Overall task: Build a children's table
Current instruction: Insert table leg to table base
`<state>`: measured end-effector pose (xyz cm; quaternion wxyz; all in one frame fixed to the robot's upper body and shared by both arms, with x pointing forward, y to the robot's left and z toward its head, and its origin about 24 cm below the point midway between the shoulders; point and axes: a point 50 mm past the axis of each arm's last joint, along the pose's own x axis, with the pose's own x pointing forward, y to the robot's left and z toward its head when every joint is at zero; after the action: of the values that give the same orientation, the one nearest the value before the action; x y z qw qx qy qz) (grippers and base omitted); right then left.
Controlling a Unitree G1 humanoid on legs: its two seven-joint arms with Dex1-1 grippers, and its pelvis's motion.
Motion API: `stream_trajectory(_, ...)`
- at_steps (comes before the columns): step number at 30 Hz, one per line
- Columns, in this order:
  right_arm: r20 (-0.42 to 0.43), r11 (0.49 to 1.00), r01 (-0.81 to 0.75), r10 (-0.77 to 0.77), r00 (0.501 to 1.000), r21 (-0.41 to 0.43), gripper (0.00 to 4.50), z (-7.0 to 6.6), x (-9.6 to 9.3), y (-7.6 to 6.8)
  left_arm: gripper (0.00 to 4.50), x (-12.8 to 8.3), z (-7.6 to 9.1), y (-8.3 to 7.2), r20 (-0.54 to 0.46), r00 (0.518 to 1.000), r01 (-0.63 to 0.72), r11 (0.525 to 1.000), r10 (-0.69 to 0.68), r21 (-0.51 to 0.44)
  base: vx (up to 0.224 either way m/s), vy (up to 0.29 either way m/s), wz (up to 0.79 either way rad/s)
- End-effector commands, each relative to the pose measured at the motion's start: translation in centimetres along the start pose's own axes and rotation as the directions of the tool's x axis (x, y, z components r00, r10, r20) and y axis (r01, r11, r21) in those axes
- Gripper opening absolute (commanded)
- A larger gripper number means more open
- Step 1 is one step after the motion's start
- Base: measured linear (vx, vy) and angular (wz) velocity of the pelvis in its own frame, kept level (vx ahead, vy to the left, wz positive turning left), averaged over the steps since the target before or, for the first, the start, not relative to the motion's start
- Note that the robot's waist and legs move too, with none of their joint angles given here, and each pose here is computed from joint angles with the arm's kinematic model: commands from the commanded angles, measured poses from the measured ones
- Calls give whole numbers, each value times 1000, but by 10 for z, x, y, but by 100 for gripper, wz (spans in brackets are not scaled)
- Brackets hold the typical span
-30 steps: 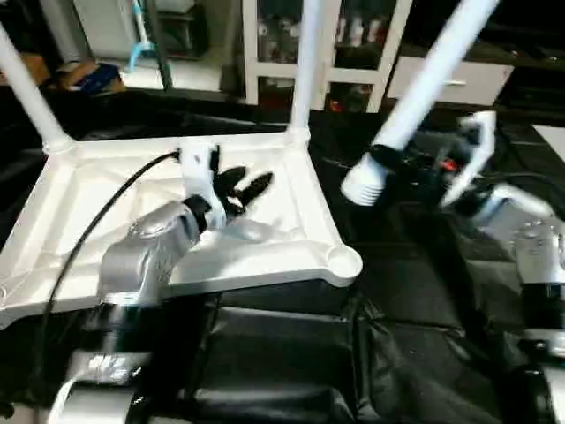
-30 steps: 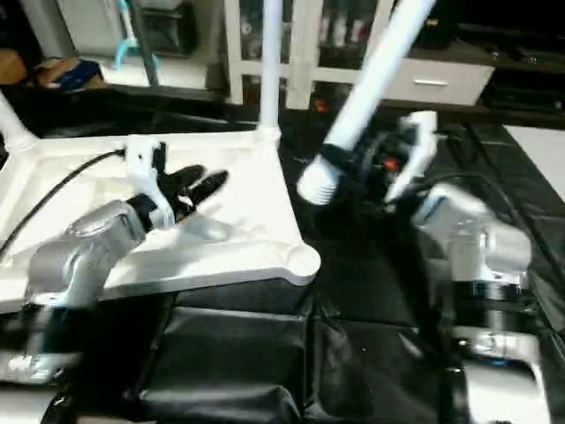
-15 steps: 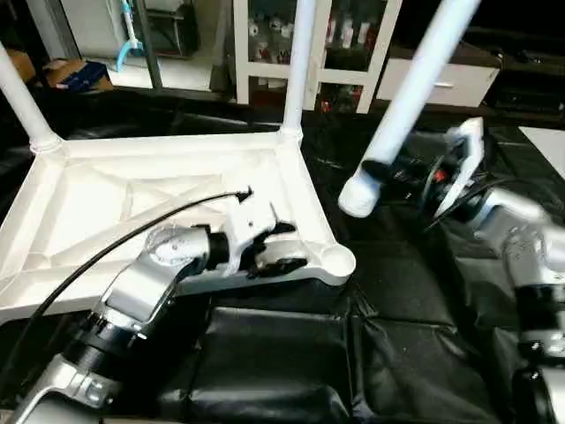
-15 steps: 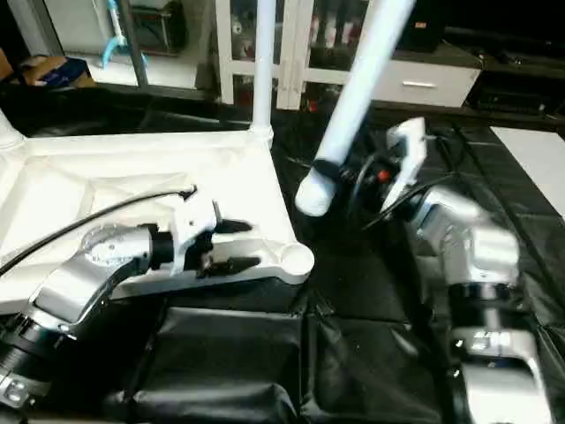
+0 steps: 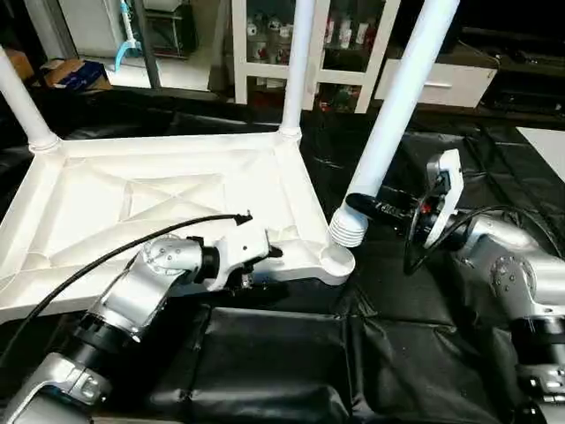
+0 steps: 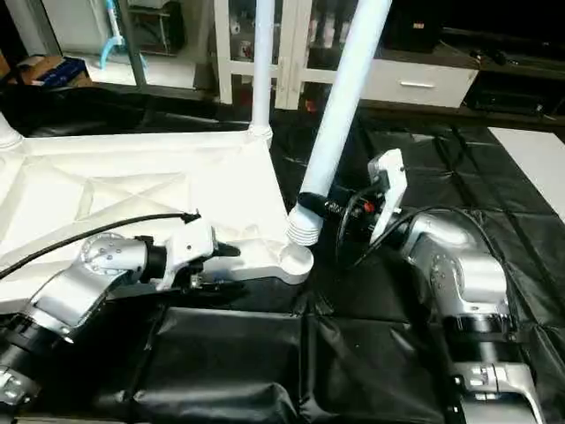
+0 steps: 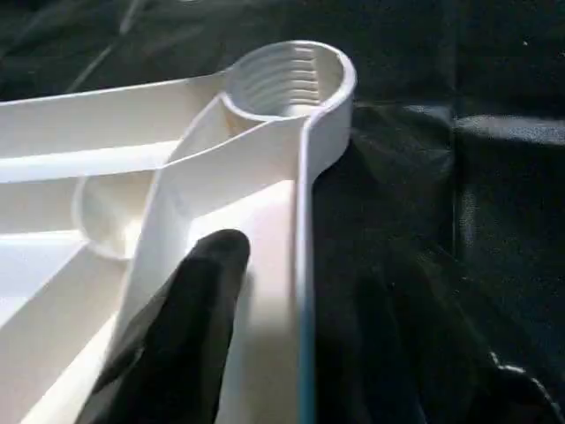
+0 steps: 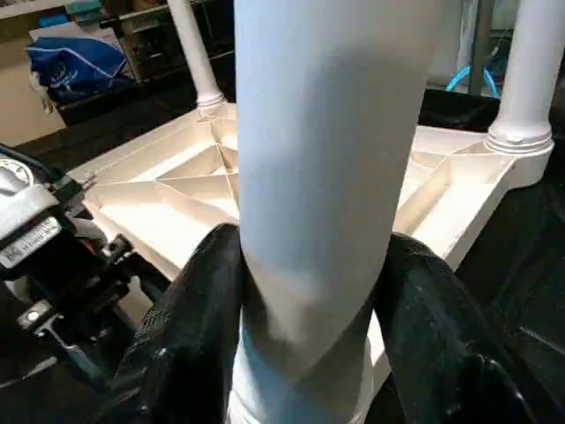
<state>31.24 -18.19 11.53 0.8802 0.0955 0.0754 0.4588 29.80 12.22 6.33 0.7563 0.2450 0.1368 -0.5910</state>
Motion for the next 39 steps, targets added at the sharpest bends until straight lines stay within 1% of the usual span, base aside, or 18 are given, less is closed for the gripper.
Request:
stream_trajectory(1, 6, 998, 8, -8, 1000, -56, 182, 7, -3, 2, 253, 6, 6, 3, -7, 1000, 10, 999, -10, 45, 0, 0, 0)
stream_trajectory(2, 2, 998, 7, -6, 1000, -58, 182, 6, -3, 2, 238, 9, 7, 4, -10, 1000, 18, 999, -17, 48, 0, 0, 0)
stream_trajectory(6, -22, 997, 3, -5, 1000, -78, 182, 3, -2, 4, 225, 14, 5, 6, -35, 999, 33, 997, -31, 65, 0, 0, 0)
stream_trajectory(8, -27, 997, -1, -2, 1000, -82, 182, 3, -3, 5, 201, 16, 4, 7, -48, 998, 37, 997, -34, 68, 0, 0, 0)
stream_trajectory(9, -29, 997, -5, 2, 1000, -82, 182, 3, -3, 6, 201, 17, 2, 7, -61, 997, 42, 997, -38, 65, 0, 0, 0)
stream_trajectory(12, -32, 997, -9, 6, 999, -83, 182, 2, -4, 7, 169, 18, -1, 8, -87, 995, 53, 997, -47, 64, 0, 0, 0)
stream_trajectory(13, -34, 996, -10, 7, 999, -83, 182, 2, -5, 7, 169, 18, -4, 8, -110, 992, 63, 996, -56, 61, 0, 0, 0)
stream_trajectory(18, -36, 997, -13, 11, 999, -82, 182, 2, -8, 7, 126, 16, -10, 9, -156, 985, 77, 995, -68, 56, 0, 0, 0)
stream_trajectory(20, -28, 997, -25, 23, 999, -66, 182, 3, -10, 8, 117, 15, -14, 10, -182, 981, 77, 996, -66, 55, 0, 0, 0)
stream_trajectory(22, -28, 998, -32, 31, 999, -46, 182, 1, -10, 8, 106, 14, -18, 9, -207, 975, 89, 995, -76, 55, 0, 0, 0)
stream_trajectory(23, -27, 999, -31, 30, 999, -32, 182, -1, -9, 7, 85, 13, -20, 9, -219, 972, 95, 994, -81, 50, 0, 0, 0)
stream_trajectory(24, -27, 999, -28, 28, 999, -23, 182, -3, -8, 6, 78, 13, -21, 8, -228, 970, 98, 994, -85, 44, 0, 0, 0)
stream_trajectory(27, -28, 1000, -21, 21, 999, -10, 182, -9, 1, 5, 60, 13, -27, 6, -263, 960, 114, 993, -101, 35, 0, 0, 0)
stream_trajectory(29, -28, 1000, -23, 23, 999, -9, 182, -10, 3, 5, 30, 13, -28, 6, -266, 958, 117, 993, -105, 29, 0, 0, 0)
stream_trajectory(31, -37, 999, -38, 38, 999, -7, 182, -13, 7, 7, 29, 13, -27, 4, -265, 956, 134, 991, -122, 25, 0, 0, 0)
stream_trajectory(34, -39, 999, -41, 41, 998, -6, 182, -12, 9, 7, 29, 11, -25, 5, -249, 961, 125, 992, -117, 16, 0, 0, 0)
stream_trajectory(35, -37, 999, -40, 40, 999, -3, 182, -12, 9, 7, 9, 10, -24, 6, -246, 962, 123, 992, -117, 8, 0, 0, 0)
stream_trajectory(39, -43, 999, -36, 36, 998, -3, 182, -14, 9, 5, 1, 10, -26, 5, -231, 963, 134, 991, -137, -31, 0, 0, 0)
